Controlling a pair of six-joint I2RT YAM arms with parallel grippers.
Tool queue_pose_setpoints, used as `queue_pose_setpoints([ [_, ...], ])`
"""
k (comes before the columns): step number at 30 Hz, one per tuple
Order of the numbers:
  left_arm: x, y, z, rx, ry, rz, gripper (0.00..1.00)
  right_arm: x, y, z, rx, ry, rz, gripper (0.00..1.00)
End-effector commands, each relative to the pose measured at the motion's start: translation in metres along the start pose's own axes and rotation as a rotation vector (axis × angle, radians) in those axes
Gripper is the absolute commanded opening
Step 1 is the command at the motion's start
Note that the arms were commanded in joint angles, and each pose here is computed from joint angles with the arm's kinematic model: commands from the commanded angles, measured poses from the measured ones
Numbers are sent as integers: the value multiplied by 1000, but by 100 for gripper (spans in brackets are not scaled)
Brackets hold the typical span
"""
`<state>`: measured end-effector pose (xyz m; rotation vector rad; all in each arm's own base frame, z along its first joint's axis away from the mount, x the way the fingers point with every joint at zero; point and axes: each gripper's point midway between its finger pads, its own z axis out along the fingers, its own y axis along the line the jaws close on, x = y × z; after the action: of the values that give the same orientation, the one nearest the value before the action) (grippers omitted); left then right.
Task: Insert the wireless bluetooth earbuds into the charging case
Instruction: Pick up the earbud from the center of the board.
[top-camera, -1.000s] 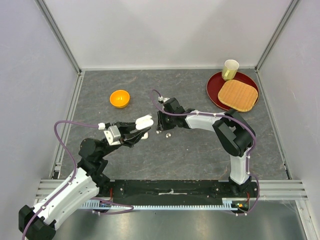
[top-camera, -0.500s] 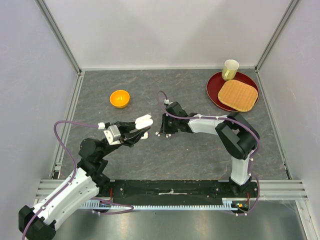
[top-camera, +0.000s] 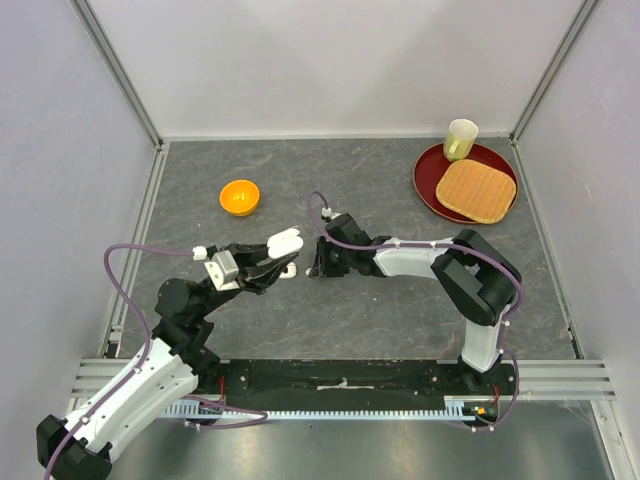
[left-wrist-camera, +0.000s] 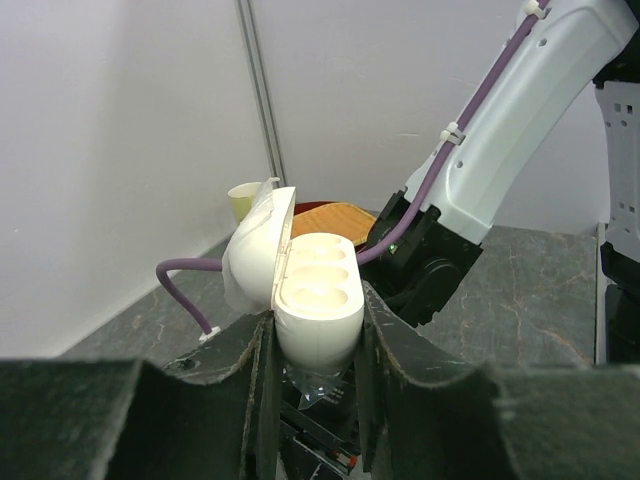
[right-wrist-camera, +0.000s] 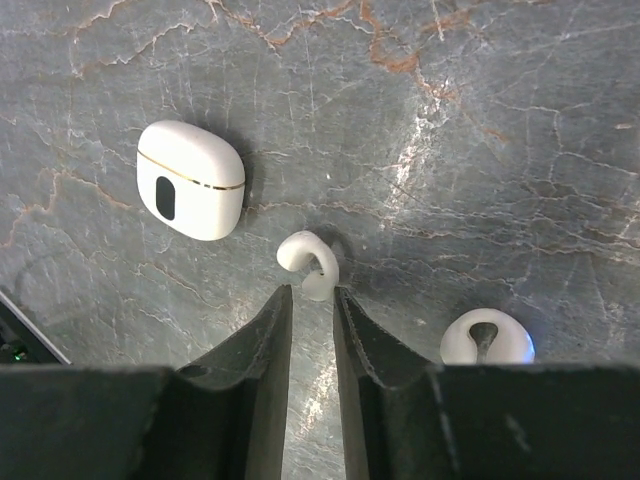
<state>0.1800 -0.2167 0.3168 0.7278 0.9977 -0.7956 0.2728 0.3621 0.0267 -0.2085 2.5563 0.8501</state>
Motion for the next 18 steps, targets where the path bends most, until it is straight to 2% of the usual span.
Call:
queue_pose_setpoints([
  [1, -5, 6, 0, -27, -16, 45, 2, -18, 20, -8, -67, -40, -72, 30],
  [18, -9, 8, -3, -44, -27, 55, 2, -37, 25, -10, -78, -86, -163, 34],
])
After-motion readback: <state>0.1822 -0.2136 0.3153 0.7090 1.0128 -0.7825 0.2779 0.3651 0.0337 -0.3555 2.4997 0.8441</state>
